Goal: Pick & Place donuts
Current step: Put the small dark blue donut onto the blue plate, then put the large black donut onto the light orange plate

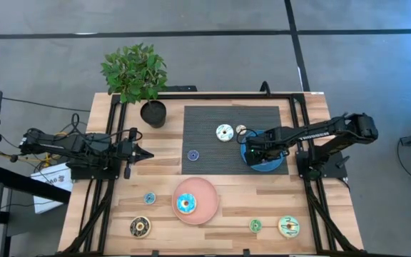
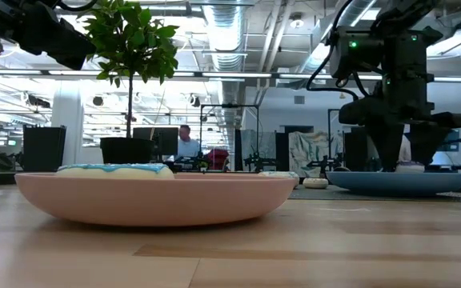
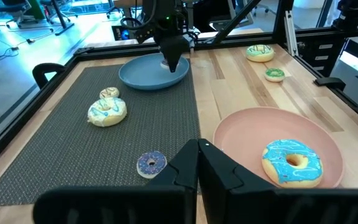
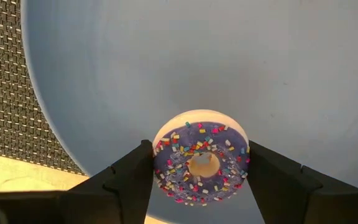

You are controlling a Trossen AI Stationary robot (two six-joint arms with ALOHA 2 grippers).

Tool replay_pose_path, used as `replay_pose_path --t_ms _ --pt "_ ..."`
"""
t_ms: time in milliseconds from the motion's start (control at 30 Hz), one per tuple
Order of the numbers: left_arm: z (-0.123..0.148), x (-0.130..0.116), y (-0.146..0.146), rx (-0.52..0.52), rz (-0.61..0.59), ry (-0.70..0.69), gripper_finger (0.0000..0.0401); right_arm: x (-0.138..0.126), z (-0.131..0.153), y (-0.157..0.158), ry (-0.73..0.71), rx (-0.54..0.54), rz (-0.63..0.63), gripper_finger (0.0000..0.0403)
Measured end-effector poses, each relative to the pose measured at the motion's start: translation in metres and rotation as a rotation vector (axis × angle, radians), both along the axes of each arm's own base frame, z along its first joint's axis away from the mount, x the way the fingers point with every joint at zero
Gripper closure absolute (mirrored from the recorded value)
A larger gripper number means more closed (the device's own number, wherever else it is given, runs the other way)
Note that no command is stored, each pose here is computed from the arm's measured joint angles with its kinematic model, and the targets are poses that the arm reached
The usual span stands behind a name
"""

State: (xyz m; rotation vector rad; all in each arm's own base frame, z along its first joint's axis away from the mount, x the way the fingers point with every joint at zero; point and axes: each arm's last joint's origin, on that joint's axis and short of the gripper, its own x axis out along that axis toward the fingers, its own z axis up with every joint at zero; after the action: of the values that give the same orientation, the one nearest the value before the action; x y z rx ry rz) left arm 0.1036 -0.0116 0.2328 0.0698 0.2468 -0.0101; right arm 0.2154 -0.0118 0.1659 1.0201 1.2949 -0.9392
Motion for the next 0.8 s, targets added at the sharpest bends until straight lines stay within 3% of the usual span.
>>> replay_pose_path --t_ms 600,800 --pt "0.0 0.0 0.0 0.0 0.0 0.0 0.0401 -0.002 0.005 0.0 -0.026 0.011 0.021 0.0163" --pt "0.0 0.0 0.0 -0.007 0.014 -0.001 0.0401 -0.007 0.017 0.0 -0.085 -0.006 0.097 0.0164"
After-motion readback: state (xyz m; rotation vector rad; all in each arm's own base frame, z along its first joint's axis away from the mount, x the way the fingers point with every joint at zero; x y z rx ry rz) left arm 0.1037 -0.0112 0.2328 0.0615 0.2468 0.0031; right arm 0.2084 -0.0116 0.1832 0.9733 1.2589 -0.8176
